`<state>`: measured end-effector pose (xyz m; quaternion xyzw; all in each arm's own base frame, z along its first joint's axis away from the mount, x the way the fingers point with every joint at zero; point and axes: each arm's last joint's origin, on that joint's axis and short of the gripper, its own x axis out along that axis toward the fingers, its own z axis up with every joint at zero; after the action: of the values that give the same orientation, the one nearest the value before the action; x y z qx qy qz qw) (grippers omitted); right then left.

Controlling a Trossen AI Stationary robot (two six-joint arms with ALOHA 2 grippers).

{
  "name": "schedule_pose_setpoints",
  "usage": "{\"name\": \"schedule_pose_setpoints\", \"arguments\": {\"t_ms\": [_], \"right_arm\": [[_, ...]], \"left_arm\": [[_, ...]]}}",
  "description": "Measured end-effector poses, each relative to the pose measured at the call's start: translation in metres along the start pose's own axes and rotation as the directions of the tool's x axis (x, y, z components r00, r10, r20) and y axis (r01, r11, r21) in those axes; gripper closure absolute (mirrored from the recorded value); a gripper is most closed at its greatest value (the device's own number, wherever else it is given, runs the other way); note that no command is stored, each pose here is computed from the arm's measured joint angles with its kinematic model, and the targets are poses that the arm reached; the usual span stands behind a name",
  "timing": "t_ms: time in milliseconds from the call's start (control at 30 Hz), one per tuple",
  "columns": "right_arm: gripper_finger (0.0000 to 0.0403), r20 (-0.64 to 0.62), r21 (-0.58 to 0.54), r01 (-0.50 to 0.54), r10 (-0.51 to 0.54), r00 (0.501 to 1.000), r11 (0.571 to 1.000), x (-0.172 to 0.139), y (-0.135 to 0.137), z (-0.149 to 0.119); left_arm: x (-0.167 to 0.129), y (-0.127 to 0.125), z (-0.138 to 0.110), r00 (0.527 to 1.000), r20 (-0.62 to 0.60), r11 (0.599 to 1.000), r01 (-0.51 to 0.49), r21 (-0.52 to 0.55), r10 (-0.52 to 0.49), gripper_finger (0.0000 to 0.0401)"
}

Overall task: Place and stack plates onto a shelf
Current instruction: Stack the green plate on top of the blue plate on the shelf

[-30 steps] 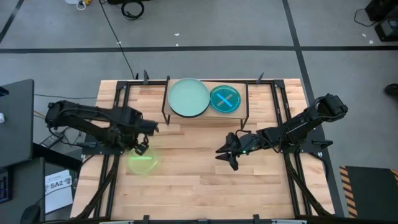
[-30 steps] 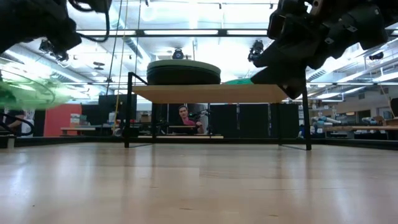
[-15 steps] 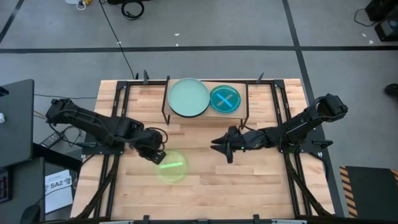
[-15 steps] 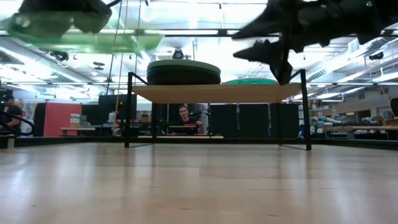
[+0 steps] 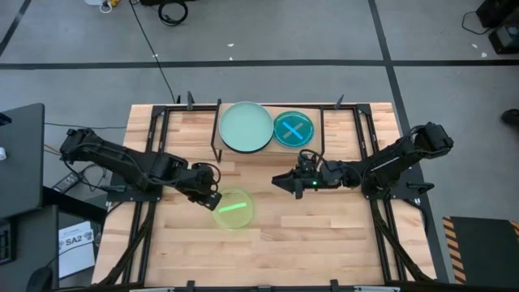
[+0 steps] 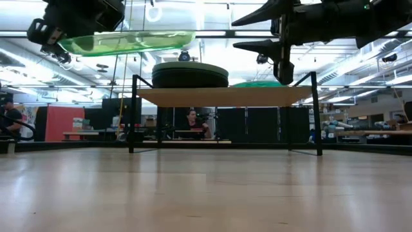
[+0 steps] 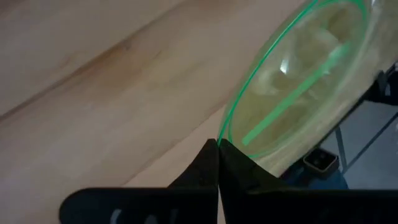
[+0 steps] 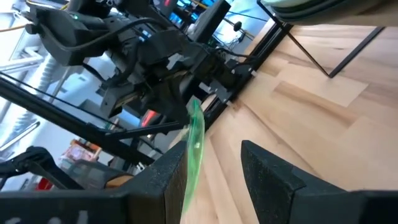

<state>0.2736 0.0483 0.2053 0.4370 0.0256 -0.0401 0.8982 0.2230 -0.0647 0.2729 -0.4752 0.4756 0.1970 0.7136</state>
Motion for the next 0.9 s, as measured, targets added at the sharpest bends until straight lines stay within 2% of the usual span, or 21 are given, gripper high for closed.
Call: {"name": "schedule_pose_setpoints", "arguments": {"t_ms": [400,900], "right_arm": [[0.0245,0.007,-0.016,0.007,-0.007,1.000,1.000,-0.001,0.002,-0.003],[0.0245,0.070,-0.114,0.063,-0.055,0.996,0.991,-0.001,0.000,-0.001]], "left_arm": [[-0.001,0.004,0.017,0.992,0.124,0.999,-0.026,-0.042,0.031,0.0401],[-0.003,0.002,0.029,0.955,0.297,0.997,0.000,-0.071,0.021,0.0401]]}}
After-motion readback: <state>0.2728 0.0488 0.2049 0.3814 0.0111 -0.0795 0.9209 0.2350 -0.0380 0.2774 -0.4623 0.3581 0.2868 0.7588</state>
